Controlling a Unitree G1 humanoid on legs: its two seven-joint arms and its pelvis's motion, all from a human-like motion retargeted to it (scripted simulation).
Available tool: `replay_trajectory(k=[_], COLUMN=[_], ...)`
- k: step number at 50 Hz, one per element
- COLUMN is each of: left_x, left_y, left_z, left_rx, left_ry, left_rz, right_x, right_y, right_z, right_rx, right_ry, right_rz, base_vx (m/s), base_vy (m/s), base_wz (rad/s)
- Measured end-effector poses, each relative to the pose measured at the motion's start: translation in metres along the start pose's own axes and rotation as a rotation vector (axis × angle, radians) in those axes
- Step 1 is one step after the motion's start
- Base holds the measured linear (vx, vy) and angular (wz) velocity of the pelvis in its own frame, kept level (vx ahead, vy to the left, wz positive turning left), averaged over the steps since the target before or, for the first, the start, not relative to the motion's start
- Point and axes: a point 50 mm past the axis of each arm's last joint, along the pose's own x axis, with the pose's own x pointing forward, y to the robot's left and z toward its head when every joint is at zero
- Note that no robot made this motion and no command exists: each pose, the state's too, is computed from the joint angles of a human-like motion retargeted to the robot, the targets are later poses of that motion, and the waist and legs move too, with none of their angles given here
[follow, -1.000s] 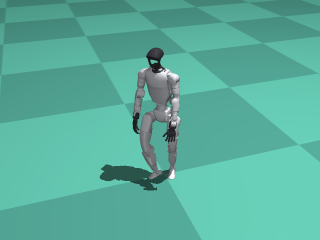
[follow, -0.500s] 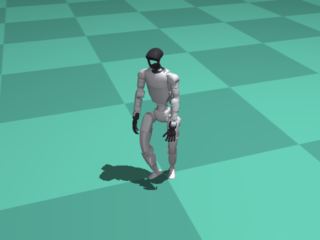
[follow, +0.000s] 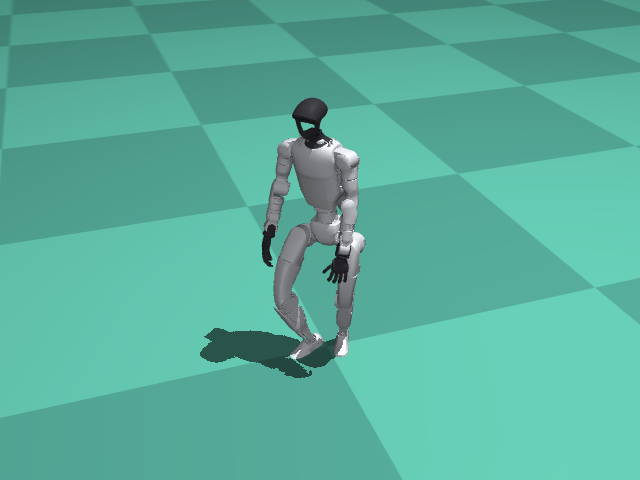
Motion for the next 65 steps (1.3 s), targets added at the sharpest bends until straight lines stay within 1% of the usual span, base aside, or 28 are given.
replay_trajectory(k=[14, 40, 65], left_x=[0.000, -0.002, -0.001], left_y=[-0.006, -0.022, -0.024], left_z=[0.000, -0.008, -0.006], left_rx=[-0.066, -0.074, -0.084], left_ry=[-0.007, 0.012, 0.031], left_rz=[-0.011, -0.071, -0.083], right_x=[-0.002, -0.007, -0.009], right_y=[-0.003, 0.006, 0.010], right_z=[-0.014, -0.033, -0.041], right_rx=[0.051, 0.090, 0.148], right_ry=[0.057, 0.104, 0.133], right_rz=[-0.002, 0.008, 0.009], base_vx=[0.00, 0.00, 0.00], base_vy=[0.00, 0.00, 0.00], base_wz=[0.00, 0.00, 0.00])
